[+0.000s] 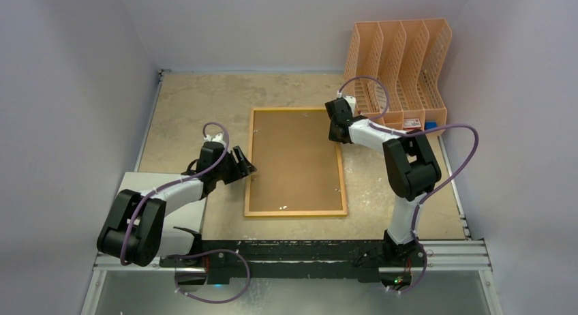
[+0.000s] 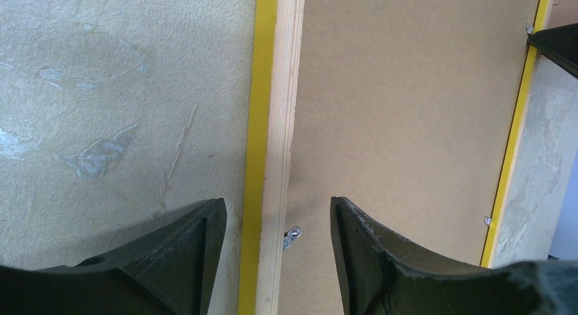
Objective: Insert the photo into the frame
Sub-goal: Install the photo frame at the center of the board.
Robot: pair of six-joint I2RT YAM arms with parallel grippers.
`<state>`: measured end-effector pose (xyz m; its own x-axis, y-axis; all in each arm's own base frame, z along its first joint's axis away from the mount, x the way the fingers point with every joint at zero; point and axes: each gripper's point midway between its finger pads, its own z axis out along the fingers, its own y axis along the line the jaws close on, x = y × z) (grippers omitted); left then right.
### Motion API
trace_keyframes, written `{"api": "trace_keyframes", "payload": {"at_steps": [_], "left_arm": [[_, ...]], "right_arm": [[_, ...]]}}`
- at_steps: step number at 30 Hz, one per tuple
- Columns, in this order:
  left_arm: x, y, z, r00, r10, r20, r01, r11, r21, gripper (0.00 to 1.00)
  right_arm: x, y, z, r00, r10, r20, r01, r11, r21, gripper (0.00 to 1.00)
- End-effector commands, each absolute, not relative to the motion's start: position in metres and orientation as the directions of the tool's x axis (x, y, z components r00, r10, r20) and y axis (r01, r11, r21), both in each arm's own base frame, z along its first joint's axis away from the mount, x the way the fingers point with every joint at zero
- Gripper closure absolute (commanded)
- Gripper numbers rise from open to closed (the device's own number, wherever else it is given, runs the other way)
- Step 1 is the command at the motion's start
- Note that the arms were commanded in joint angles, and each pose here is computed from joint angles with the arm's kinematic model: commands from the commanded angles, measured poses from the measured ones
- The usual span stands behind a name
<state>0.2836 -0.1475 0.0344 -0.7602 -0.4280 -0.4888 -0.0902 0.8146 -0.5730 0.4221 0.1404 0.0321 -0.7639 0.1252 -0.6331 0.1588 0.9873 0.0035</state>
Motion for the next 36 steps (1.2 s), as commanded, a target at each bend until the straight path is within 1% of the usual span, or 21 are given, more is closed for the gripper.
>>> {"api": "trace_keyframes", "payload": {"at_steps": [1, 4, 7, 9, 12, 17, 20, 25, 27, 31, 36], "left_arm": [[0.282, -0.143, 0.031, -0.767, -0.424, -0.481, -0.103, 0.822, -0.56, 0.4], [0.283, -0.143, 0.033, -0.762, -0.43, -0.484, -0.107, 0.821, -0.562, 0.4], [0.285, -0.142, 0.036, -0.755, -0.436, -0.49, -0.109, 0.82, -0.563, 0.4], [0.288, -0.142, 0.039, -0.747, -0.438, -0.5, -0.103, 0.82, -0.564, 0.39], [0.301, -0.145, 0.049, -0.73, -0.441, -0.522, -0.084, 0.816, -0.572, 0.39], [0.327, -0.15, 0.064, -0.693, -0.458, -0.556, -0.068, 0.81, -0.583, 0.38], [0.34, -0.151, 0.07, -0.669, -0.476, -0.571, -0.067, 0.803, -0.592, 0.38], [0.346, -0.148, 0.065, -0.661, -0.481, -0.576, -0.087, 0.811, -0.578, 0.39], [0.347, -0.146, 0.063, -0.659, -0.474, -0.584, -0.089, 0.82, -0.565, 0.41], [0.342, -0.143, 0.058, -0.666, -0.456, -0.59, -0.085, 0.832, -0.548, 0.46], [0.332, -0.143, 0.051, -0.686, -0.448, -0.572, -0.087, 0.832, -0.548, 0.52]], "right_arm": [[0.424, 0.151, 0.047, -0.738, 0.154, -0.657, 0.145, 0.987, 0.068, 0.76], [0.427, 0.15, 0.069, -0.703, 0.188, -0.686, 0.17, 0.981, 0.094, 0.68], [0.431, 0.154, 0.091, -0.672, 0.208, -0.711, 0.163, 0.978, 0.132, 0.55], [0.433, 0.165, 0.102, -0.669, 0.212, -0.712, 0.116, 0.976, 0.182, 0.48], [0.436, 0.191, 0.109, -0.682, 0.216, -0.699, 0.022, 0.961, 0.276, 0.45], [0.454, 0.234, 0.109, -0.713, 0.259, -0.652, -0.061, 0.903, 0.425, 0.46], [0.468, 0.255, 0.11, -0.709, 0.326, -0.625, -0.07, 0.85, 0.523, 0.51], [0.493, 0.274, 0.104, -0.684, 0.423, -0.595, -0.048, 0.787, 0.615, 0.61], [0.5, 0.277, 0.098, -0.677, 0.451, -0.582, -0.031, 0.772, 0.634, 0.63], [0.508, 0.285, 0.09, -0.681, 0.48, -0.553, -0.013, 0.748, 0.664, 0.64], [0.521, 0.281, 0.082, -0.673, 0.496, -0.548, 0.041, 0.765, 0.642, 0.64]]}}
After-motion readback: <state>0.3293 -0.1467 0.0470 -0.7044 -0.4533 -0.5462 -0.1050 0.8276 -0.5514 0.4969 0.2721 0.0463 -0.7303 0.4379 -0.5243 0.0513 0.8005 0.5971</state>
